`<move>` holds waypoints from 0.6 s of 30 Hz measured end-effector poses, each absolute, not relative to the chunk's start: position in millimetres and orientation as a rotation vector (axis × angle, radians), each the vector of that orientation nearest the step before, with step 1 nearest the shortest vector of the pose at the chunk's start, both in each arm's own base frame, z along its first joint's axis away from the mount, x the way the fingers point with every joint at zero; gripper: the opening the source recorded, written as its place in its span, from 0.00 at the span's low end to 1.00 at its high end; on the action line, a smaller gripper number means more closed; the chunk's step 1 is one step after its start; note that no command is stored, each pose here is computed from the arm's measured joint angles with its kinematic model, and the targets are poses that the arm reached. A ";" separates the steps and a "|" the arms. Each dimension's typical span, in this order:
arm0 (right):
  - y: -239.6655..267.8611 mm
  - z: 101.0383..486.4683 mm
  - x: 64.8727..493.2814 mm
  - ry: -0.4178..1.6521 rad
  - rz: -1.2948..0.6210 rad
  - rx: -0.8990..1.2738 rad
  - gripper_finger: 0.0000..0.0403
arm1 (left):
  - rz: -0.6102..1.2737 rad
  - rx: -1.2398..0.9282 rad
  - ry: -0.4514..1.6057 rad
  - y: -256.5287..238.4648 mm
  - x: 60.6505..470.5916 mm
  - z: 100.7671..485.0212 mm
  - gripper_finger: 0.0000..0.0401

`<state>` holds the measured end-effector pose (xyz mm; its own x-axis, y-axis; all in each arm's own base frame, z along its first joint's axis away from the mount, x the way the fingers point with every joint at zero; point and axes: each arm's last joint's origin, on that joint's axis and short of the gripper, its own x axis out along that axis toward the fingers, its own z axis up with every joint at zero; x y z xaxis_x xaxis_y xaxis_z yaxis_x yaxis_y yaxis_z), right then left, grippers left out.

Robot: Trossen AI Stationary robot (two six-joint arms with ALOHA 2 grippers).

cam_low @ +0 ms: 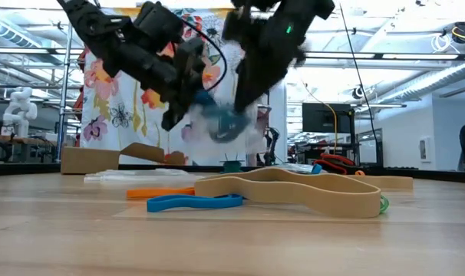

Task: Sort rubber bands
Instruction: Put the blue rubber band into the transparent zip bag

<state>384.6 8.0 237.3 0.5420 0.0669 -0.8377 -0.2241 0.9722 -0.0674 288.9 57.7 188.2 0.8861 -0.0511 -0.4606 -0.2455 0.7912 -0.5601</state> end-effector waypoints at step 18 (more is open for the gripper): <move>-6.0 261.8 382.8 0.865 -0.020 -0.063 0.00 | 0.054 -0.622 0.488 38.0 277.7 208.9 0.00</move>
